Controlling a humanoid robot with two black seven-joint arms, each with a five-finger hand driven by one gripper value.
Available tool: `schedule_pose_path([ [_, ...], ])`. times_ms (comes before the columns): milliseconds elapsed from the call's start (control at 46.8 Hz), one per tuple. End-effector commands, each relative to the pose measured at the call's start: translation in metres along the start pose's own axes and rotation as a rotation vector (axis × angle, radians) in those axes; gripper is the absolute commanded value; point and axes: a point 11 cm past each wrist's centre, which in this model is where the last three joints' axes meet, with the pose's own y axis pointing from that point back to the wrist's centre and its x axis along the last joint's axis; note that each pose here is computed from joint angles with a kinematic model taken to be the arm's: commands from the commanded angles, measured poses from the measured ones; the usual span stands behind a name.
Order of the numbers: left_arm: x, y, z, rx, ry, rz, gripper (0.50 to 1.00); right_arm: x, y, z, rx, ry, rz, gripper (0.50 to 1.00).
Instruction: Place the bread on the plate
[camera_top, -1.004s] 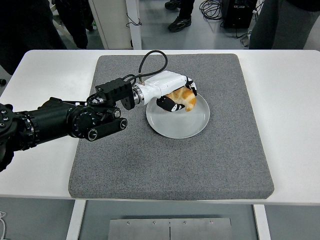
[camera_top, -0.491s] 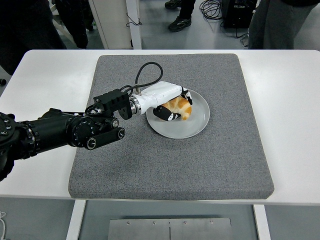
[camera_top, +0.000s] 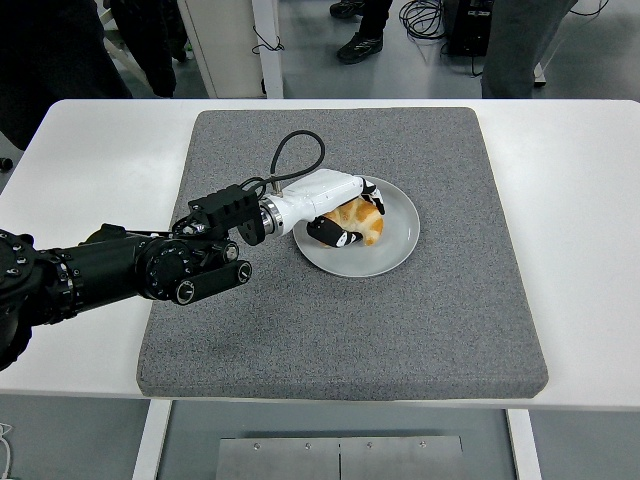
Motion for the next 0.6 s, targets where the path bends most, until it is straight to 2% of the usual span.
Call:
schedule_pose_path([
  [0,-0.0004,0.0001,0.0002,0.000,0.002,0.001,0.500,-0.0005,0.0000,-0.0001,0.000,-0.001,-0.001,1.000],
  [406,-0.0027,0.0000,0.0004,0.002,0.014,0.001,0.500,-0.0005,0.0000,-0.0001,0.000,-0.001,-0.001,1.000],
  [577,-0.0020,-0.0002,0.0005,0.002,0.014,0.002,0.578,-0.0006,0.0000,0.0001,-0.001,-0.002,-0.002,1.000],
])
